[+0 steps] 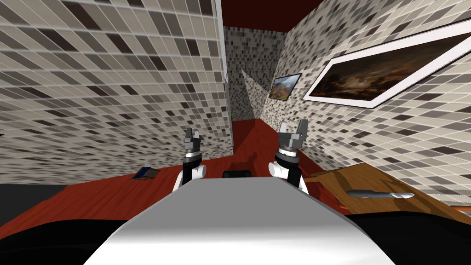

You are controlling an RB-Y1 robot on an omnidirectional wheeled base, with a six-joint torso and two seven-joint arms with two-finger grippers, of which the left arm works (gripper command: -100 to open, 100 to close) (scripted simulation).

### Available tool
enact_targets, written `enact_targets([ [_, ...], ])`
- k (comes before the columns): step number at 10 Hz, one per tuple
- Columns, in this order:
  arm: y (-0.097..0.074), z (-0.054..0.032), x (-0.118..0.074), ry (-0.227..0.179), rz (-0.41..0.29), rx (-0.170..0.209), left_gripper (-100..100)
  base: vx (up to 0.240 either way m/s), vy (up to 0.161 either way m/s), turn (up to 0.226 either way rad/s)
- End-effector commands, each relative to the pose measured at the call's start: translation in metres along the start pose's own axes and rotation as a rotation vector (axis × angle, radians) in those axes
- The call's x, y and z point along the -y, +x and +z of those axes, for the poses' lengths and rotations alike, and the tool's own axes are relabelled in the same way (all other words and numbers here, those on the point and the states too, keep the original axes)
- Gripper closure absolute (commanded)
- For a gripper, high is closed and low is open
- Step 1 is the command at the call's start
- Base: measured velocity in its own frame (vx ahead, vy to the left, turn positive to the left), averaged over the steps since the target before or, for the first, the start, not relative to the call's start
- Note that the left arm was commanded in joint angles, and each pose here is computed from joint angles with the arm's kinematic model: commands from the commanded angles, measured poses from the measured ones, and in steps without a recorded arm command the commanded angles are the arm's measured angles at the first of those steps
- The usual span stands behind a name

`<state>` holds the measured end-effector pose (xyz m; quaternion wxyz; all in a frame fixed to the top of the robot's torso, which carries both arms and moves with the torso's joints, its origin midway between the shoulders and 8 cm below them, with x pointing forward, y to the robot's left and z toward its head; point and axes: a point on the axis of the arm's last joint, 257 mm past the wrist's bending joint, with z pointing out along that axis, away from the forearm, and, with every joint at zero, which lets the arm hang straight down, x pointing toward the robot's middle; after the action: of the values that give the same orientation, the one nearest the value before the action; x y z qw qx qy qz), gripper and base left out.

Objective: Push the door open

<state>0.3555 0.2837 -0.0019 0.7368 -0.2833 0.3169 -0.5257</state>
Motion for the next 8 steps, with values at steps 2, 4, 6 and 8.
enact_targets([
  [2, 0.011, -0.0071, -0.025, -0.069, -0.006, -0.041, -100, 0.049, -0.105, -0.002],
  [4, 0.019, -0.0150, -0.048, -0.131, -0.011, -0.073, -100, 0.058, -0.175, 0.001],
  [6, 0.026, -0.0229, -0.067, -0.185, -0.015, -0.099, -100, 0.062, -0.140, 0.000],
  [8, 0.034, -0.0351, -0.093, -0.260, -0.019, -0.129, -100, 0.079, -0.168, -0.001],
])
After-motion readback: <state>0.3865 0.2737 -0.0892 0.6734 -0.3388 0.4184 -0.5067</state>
